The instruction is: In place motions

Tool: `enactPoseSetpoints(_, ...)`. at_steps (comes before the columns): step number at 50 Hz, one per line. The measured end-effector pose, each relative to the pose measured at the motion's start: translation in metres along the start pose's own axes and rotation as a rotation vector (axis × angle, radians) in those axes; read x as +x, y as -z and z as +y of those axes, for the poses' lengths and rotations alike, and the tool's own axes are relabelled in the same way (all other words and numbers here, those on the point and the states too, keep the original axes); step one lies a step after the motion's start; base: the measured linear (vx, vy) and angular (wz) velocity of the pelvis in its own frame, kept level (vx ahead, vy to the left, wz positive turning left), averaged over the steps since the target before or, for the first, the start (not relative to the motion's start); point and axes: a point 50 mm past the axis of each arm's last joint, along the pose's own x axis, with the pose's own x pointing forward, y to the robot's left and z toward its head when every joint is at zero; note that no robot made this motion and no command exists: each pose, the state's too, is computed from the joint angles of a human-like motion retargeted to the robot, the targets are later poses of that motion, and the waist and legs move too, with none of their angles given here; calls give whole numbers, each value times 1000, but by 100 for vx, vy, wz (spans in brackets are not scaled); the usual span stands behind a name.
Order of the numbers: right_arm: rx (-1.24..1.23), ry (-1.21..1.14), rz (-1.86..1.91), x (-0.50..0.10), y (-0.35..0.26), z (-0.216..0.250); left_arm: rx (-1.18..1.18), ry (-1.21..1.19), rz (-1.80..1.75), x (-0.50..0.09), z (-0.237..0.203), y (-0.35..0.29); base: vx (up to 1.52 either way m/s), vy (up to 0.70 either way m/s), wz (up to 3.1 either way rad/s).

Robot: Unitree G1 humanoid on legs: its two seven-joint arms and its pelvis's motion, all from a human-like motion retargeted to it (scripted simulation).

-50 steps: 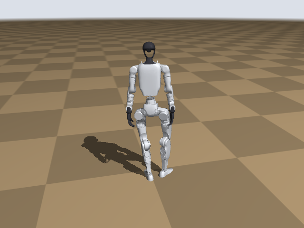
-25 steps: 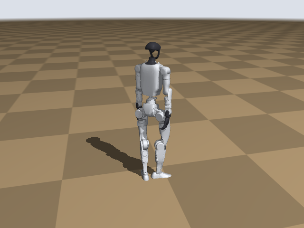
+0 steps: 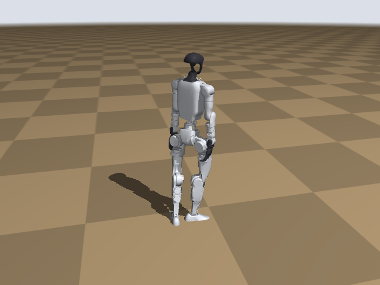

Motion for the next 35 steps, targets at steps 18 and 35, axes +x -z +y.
enactPoseSetpoints(18,78,1,128,0,37,-1,-39,36,-12,6,-18,13,-3,3,-53)
enactPoseSetpoints(35,18,3,34,-1,8,-5,-61,-14,-227,-3,-9,-41,-7,-6,27)
